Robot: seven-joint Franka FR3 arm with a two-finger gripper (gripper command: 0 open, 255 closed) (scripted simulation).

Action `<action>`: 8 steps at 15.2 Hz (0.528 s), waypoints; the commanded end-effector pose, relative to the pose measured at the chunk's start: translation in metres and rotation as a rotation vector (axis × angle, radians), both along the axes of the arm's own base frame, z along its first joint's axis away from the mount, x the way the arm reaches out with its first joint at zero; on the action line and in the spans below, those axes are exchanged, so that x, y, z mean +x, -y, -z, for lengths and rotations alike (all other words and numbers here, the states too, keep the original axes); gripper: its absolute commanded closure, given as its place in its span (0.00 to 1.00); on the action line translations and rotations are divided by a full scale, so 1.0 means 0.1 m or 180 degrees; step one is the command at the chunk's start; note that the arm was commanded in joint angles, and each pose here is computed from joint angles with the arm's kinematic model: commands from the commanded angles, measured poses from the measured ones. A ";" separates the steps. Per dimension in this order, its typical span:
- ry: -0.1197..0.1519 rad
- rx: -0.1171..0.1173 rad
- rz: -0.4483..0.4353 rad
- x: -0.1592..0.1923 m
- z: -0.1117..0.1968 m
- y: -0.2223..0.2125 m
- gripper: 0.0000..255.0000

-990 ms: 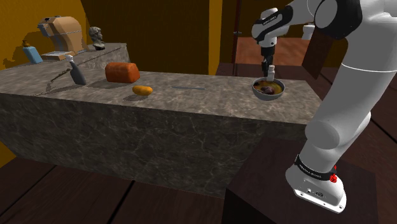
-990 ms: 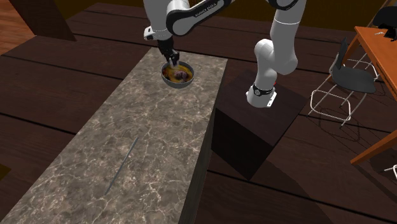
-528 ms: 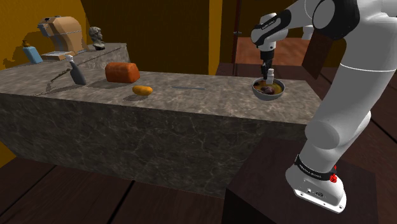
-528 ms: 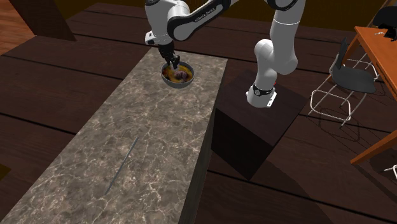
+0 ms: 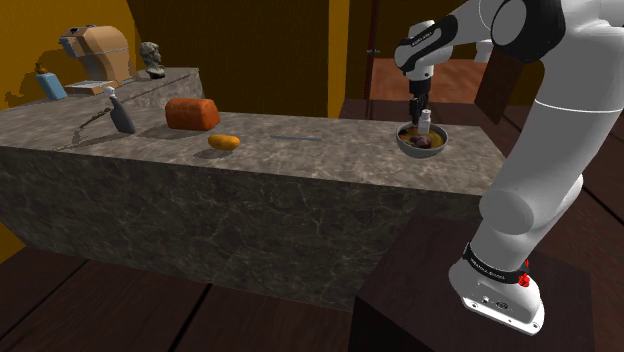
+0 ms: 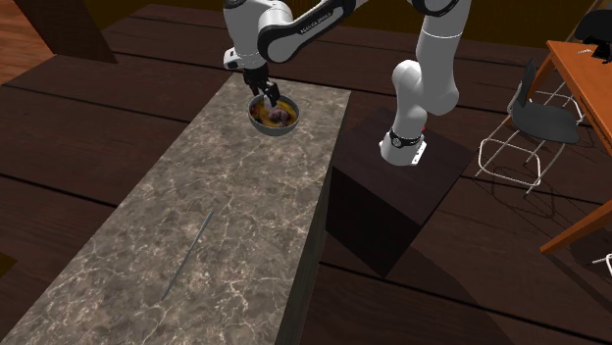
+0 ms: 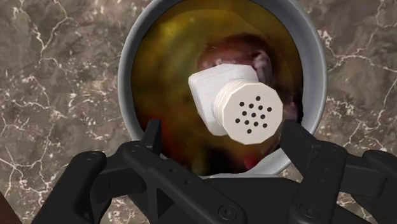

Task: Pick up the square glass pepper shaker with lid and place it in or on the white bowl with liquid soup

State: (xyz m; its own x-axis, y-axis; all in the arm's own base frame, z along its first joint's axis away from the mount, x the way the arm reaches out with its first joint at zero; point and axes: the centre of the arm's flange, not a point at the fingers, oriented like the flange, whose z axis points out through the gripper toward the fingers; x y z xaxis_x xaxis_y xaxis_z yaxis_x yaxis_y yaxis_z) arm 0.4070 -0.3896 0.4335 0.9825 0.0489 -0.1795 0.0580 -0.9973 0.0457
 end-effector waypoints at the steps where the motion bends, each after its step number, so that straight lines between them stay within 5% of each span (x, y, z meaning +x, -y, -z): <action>1: 0.0000 0.0000 0.0000 0.00 0.00 0.00 0.00; 5: 0.0000 0.0000 0.0000 0.09 -0.49 -0.03 0.00; 8: 0.0000 0.0000 0.0000 0.09 -0.49 -0.03 0.00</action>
State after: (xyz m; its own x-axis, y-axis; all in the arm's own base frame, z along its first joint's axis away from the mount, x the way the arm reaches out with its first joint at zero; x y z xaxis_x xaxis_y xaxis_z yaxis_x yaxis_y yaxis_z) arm 0.4150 -0.3876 0.4812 0.9826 0.0489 -0.1790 0.0580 -0.9973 0.0461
